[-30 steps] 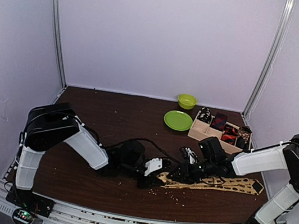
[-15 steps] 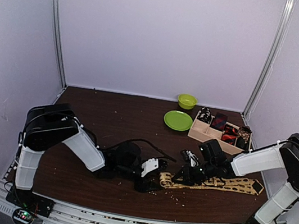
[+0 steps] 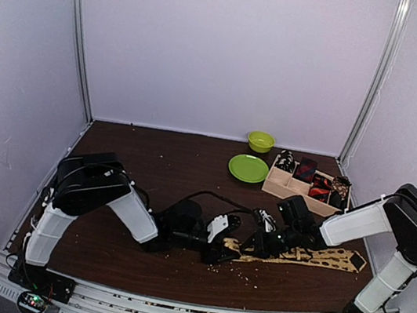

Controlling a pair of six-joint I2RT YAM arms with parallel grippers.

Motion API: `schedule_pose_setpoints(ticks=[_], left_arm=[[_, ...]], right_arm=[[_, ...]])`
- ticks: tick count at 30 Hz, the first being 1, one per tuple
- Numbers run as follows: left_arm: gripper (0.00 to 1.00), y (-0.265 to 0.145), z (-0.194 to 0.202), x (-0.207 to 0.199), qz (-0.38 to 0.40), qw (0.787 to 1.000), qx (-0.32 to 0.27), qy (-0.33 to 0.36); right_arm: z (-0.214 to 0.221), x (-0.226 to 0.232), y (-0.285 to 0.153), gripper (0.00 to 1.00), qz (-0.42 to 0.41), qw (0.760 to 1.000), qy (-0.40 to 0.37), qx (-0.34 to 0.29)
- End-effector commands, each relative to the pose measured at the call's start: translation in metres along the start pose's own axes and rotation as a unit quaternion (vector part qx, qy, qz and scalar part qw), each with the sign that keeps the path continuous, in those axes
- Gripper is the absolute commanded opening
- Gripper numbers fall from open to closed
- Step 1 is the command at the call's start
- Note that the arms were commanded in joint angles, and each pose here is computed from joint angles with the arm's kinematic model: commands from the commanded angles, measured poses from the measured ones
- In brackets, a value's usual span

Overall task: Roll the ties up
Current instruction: Roll the tie at the center of the board.

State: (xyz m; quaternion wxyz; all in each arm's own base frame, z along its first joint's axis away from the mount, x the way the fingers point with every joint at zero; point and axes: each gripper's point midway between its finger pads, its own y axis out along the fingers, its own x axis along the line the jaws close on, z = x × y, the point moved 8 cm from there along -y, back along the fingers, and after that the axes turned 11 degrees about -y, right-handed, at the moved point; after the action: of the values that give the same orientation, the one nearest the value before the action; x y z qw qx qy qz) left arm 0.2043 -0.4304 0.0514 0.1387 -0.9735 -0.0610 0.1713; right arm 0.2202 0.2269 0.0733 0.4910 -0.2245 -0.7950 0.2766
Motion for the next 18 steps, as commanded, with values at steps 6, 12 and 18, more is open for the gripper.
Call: schedule_pose_setpoints(ticks=[6,12,18], left_arm=[[0.29,-0.021,0.021,0.000,-0.053,0.989,0.130,0.038],[0.29,-0.037,0.039,0.003,-0.079,0.967,0.233,0.068],[0.30,-0.036,0.040,0.004,-0.080,0.967,0.234,0.061]], right_arm=[[0.007,-0.003,-0.004,0.11,0.039,0.999,0.014,0.015],[-0.012,0.026,-0.020,0.32,-0.026,1.000,0.001,-0.016],[-0.022,0.050,-0.014,0.39,-0.086,0.996,0.013,-0.027]])
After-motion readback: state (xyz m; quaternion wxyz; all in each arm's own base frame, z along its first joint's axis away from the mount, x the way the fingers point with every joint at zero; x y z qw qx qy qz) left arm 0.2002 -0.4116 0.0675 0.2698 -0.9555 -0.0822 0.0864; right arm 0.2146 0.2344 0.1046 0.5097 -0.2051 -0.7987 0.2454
